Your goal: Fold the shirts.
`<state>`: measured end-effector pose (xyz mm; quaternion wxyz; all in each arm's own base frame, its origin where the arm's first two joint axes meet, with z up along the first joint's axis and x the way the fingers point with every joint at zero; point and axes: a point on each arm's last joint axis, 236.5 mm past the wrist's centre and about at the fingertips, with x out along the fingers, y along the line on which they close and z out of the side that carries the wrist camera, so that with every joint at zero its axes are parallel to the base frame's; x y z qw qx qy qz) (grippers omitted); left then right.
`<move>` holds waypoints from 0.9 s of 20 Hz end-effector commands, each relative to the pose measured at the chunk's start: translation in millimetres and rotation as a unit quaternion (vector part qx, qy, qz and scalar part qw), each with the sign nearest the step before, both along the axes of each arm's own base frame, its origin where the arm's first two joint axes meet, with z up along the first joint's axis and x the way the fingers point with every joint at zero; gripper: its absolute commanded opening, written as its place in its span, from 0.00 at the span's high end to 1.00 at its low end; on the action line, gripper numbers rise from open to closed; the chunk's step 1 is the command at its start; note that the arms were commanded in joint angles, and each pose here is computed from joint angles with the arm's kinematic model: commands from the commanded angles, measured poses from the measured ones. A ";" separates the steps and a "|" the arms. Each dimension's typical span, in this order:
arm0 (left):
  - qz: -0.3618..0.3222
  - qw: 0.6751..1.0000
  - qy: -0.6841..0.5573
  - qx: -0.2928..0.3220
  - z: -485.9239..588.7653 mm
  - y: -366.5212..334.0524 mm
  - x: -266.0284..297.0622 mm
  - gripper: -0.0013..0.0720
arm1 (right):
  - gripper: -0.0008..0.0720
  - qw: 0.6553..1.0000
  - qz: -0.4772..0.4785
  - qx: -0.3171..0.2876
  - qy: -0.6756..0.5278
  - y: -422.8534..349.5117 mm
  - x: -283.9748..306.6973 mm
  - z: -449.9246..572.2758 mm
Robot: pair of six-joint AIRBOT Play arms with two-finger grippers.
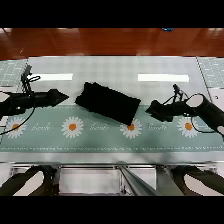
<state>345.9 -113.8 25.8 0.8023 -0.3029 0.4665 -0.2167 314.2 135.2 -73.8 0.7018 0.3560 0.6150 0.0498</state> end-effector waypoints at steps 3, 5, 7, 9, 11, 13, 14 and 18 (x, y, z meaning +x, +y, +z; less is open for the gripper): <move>-0.019 1.000 -0.003 -0.022 7.2 -23.4 -3.4 0.96 | 0.42 0.992 0.012 0.125 0.006 49.0 22.3 -12.9; -0.018 1.000 -0.003 -0.023 7.6 -23.4 -3.0 0.96 | 0.42 0.991 0.028 0.127 0.015 60.7 25.6 -19.1; -0.018 1.000 -0.003 -0.022 7.6 -23.4 -2.9 0.96 | 0.42 0.990 0.055 0.127 0.016 79.9 28.4 -21.5; -0.015 1.000 -0.005 -0.021 7.6 -22.5 -1.6 0.96 | 0.43 0.988 0.079 0.131 0.016 98.4 32.7 -19.4; -0.012 1.000 -0.007 -0.020 7.6 -21.3 0.0 0.96 | 0.81 0.986 0.106 0.132 -0.002 113.8 41.5 -7.4; -0.008 1.000 -0.009 -0.018 7.5 -20.1 1.7 0.96 | 0.96 0.977 0.150 0.143 -0.046 127.5 55.6 23.5; -0.006 1.000 -0.011 -0.017 7.5 -19.3 2.8 0.96 | 0.96 0.972 0.171 0.145 -0.067 131.7 65.1 43.7; -0.001 1.000 -0.012 0.002 0.0 -12.8 6.0 0.96 | 0.96 0.964 0.197 0.082 -0.160 113.9 118.2 135.7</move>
